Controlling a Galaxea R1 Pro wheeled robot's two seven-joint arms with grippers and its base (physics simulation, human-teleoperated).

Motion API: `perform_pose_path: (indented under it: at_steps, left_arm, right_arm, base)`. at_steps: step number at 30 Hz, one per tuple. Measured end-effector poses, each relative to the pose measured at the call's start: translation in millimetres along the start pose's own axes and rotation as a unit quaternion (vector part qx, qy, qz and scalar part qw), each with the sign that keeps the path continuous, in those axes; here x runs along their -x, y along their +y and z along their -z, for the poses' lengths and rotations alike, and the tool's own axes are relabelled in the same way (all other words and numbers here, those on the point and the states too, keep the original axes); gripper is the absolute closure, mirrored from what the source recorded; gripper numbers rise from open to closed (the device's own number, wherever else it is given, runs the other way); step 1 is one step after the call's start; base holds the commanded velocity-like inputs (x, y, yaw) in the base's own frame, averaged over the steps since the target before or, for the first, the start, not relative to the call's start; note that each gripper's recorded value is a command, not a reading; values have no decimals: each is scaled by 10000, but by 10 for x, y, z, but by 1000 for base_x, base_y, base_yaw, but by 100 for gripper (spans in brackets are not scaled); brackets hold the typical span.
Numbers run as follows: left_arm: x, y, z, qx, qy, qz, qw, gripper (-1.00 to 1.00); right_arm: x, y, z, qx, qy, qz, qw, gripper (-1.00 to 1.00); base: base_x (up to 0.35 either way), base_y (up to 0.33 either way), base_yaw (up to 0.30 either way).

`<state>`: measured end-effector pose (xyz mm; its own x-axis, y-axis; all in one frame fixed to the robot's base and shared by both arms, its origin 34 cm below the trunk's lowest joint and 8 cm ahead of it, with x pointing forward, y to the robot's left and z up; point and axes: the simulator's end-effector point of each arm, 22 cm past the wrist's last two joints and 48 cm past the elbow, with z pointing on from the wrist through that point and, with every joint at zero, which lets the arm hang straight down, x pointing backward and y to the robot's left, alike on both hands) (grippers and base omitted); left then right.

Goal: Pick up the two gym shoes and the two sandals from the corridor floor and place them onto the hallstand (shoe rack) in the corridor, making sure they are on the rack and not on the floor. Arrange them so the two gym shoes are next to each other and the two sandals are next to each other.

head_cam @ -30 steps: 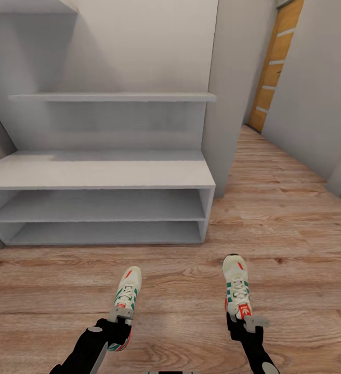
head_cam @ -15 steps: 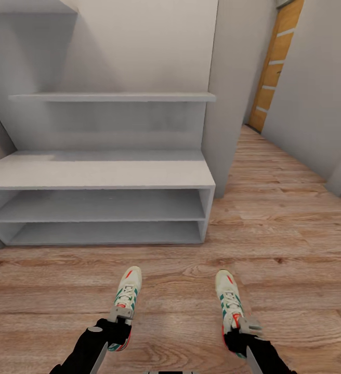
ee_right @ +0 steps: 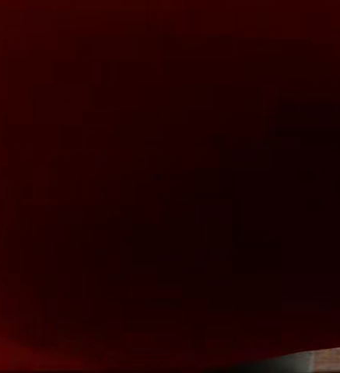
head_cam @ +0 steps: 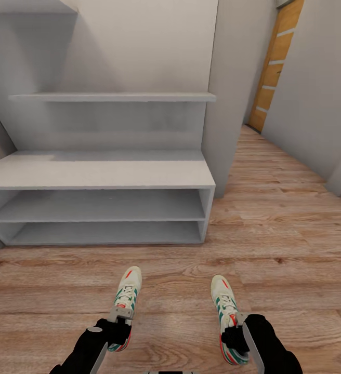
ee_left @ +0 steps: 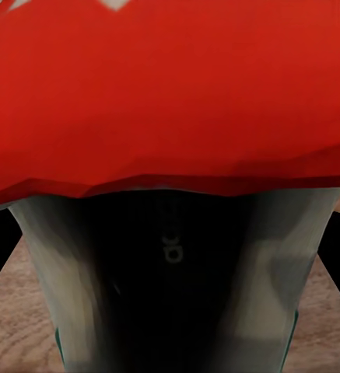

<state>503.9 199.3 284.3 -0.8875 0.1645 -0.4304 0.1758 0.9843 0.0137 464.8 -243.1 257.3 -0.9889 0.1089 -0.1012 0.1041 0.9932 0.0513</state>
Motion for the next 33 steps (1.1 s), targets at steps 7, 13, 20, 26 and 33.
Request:
perform_pose_path:
  at_steps: [7,13,20,26,33]
  left_arm:
    - [3,3,1,2,-4,5,10000,100]
    - [6,5,2,3,-8,7,10000,100]
    - [7,6,3,4,-8,10,10000,100]
    - [6,11,3,7,-8,18,10000,100]
    - [6,7,2,4,-8,15,10000,100]
  right_arm:
    - [-50,21,23,15,198,-2,9998,100]
    - [173,117,168,81,381,18,9992,100]
    - [777,230,404,162,-18,43,9999,100]
    - [1276,327,636,226,-401,70,9989,100]
    - [1577,419,801,303,-634,83,9975,100]
  base:
    - [0,0,0]
    - [0,0,0]
    - [0,0,0]
    - [0,0,0]
    - [0,0,0]
